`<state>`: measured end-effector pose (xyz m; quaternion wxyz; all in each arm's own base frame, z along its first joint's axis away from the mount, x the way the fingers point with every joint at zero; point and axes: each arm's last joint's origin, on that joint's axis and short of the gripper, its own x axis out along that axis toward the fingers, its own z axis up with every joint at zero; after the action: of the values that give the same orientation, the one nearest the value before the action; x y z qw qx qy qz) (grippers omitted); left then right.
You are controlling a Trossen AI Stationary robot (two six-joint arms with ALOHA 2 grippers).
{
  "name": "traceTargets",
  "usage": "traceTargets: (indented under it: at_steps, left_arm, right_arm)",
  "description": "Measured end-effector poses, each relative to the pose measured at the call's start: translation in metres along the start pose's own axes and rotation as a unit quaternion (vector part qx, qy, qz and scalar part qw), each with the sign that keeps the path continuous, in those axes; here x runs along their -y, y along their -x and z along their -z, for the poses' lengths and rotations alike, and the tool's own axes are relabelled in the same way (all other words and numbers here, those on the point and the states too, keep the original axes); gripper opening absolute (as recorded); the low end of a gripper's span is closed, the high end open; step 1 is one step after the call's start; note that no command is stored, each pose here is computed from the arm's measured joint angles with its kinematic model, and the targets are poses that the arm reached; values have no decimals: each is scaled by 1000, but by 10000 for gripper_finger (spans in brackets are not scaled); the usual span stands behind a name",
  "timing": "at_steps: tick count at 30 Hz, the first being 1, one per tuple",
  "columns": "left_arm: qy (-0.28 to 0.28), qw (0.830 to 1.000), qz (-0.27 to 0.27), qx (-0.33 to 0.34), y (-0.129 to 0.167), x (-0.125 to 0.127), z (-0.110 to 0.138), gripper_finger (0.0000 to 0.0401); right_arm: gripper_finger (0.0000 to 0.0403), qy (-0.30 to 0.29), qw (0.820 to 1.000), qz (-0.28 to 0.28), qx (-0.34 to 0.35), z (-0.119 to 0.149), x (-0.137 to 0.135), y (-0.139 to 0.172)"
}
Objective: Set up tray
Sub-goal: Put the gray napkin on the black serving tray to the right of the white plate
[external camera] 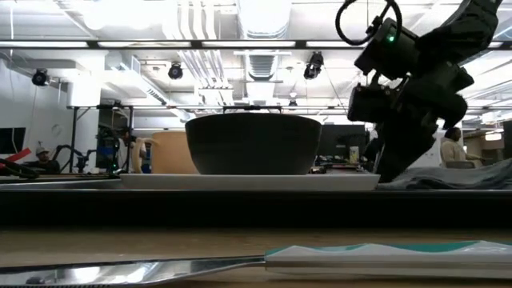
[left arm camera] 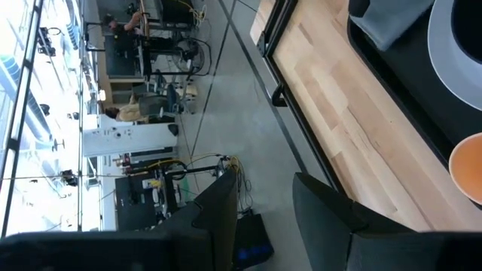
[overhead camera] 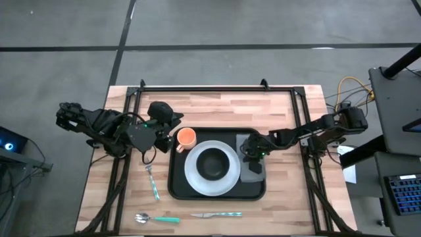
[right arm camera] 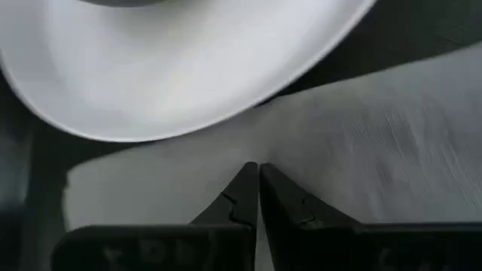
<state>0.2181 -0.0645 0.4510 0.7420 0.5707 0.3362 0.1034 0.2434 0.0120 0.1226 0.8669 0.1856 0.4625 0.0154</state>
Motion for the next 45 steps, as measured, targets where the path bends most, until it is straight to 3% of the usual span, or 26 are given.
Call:
traceTargets:
  at_steps: [13, 22, 32, 45]
  left_arm:
    - [-6, 1000, 4, -3, -4, 3, -4, 110]
    - [-8, 1000, 5, -4, -5, 3, -5, 110]
    - [-8, 1000, 5, -4, -5, 3, -5, 110]
    - [-8, 1000, 5, -4, -5, 3, -5, 110]
  right_arm:
    - [8, 4, 1000, -17, 18, -20, -10, 21]
    - [8, -50, 997, -15, -49, 2, -23, 36]
    - [8, -68, 990, -2, -123, 22, -36, 29]
    - [8, -67, 986, -13, -154, 28, -53, 4]
